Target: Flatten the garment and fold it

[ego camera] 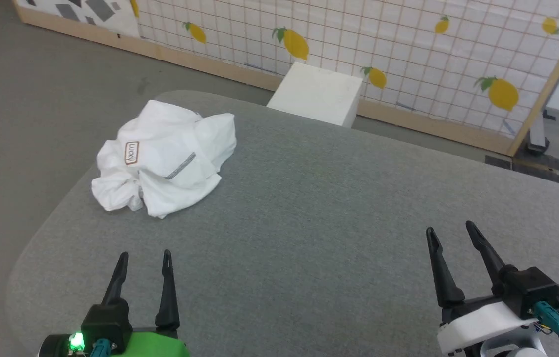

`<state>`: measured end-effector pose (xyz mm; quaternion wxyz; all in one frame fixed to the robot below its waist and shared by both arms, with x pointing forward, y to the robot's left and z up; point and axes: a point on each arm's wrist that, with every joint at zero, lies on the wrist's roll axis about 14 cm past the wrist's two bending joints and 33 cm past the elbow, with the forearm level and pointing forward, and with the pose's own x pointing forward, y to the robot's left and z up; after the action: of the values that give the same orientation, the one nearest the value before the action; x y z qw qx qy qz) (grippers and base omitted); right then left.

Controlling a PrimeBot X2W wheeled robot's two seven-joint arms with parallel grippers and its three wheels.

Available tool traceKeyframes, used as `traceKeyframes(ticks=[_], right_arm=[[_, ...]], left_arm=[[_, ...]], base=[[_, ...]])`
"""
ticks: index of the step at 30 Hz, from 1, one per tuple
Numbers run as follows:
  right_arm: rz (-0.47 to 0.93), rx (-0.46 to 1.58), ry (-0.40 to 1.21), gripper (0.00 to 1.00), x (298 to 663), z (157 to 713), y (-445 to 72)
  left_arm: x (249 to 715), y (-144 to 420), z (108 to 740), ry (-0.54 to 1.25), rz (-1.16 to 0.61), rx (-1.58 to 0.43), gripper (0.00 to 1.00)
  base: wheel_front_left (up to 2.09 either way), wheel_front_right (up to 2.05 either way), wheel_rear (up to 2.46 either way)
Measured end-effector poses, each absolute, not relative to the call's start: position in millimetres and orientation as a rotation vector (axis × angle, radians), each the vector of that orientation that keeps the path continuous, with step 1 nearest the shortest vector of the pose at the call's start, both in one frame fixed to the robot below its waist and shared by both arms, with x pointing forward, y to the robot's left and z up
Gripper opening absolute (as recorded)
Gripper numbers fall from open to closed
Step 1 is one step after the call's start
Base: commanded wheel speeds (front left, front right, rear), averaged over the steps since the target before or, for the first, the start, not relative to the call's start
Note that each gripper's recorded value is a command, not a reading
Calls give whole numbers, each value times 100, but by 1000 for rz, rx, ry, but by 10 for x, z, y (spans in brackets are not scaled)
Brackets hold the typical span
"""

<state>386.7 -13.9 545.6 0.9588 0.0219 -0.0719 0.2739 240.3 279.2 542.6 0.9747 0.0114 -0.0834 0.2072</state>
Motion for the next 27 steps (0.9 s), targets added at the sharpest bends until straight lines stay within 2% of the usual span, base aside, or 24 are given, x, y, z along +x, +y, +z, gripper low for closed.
traceKeyframes(ticks=[27], right_arm=[[693, 70, -188, 100, 3806, 5513, 337]], left_arm=[[1938, 2974, 5409, -206, 545, 25, 100]], base=[[0, 0, 0]])
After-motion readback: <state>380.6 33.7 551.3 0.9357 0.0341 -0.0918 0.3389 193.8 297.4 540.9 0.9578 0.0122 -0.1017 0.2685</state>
